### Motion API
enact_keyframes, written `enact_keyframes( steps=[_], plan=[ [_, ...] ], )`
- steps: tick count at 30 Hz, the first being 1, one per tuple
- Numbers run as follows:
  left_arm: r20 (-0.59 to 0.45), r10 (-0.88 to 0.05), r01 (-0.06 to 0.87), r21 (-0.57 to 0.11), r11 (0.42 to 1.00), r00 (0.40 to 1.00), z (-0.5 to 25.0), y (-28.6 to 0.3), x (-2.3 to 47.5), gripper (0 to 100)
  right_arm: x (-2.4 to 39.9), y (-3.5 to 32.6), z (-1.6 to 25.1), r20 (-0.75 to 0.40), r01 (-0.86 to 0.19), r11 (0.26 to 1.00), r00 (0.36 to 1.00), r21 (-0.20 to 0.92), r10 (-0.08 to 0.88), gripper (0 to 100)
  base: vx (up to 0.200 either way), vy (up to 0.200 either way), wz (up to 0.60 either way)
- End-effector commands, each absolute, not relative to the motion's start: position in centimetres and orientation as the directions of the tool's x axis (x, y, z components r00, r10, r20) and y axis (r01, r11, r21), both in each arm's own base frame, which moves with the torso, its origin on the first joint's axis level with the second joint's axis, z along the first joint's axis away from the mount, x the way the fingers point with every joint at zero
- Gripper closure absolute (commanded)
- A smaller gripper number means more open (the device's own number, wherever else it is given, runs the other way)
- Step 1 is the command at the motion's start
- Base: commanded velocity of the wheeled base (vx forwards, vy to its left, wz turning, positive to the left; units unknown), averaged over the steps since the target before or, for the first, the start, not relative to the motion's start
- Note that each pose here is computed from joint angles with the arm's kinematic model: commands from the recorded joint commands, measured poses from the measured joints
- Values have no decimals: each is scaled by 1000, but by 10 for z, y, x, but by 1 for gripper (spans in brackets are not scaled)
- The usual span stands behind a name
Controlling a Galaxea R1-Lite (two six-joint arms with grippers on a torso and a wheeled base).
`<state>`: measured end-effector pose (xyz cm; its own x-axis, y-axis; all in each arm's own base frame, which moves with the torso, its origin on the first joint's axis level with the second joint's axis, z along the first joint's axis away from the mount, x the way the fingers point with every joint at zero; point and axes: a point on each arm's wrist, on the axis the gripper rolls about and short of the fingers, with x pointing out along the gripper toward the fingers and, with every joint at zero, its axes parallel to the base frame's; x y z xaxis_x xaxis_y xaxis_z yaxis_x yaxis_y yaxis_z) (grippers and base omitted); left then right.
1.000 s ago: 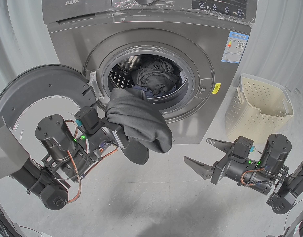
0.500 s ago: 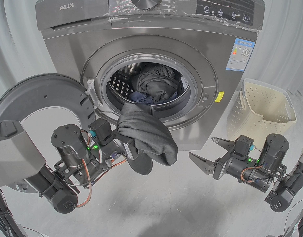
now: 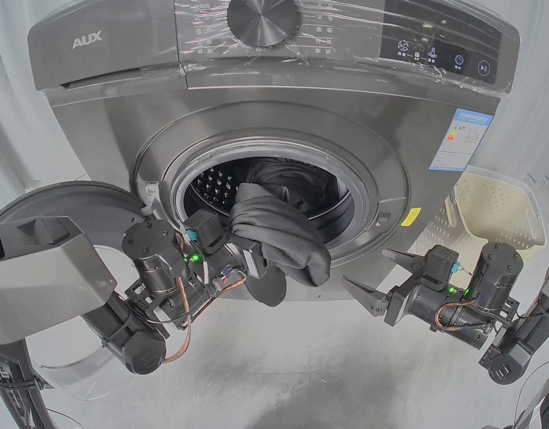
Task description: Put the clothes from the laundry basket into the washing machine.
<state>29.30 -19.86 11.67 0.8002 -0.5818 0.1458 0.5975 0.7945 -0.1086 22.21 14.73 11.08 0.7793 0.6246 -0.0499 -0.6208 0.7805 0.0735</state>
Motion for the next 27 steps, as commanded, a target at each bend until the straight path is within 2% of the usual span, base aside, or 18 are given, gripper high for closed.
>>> enact_keyframes(
  steps=[1,5,8,14,22,27],
  plan=[
    [142,-585,599,-97,795,798,110,-206,300,100,222,148,111,-50,-622,780,779,74,625,0,0,0,0],
    [147,-581,593,-59,803,801,104,-214,314,100,221,149,111,-47,-627,776,775,74,630,0,0,0,0],
    [127,-564,570,-21,821,816,87,-222,329,100,220,150,112,-47,-630,773,772,75,634,0,0,0,0],
    [141,-540,549,-36,835,830,73,-235,363,100,217,153,112,-46,-642,763,762,75,646,0,0,0,0],
    [168,-502,516,-55,855,849,72,-250,421,100,215,155,110,-53,-647,759,757,79,651,0,0,0,0],
    [222,-440,467,-86,880,870,78,-261,446,100,214,155,110,-58,-648,758,756,79,652,0,0,0,0]
  ],
)
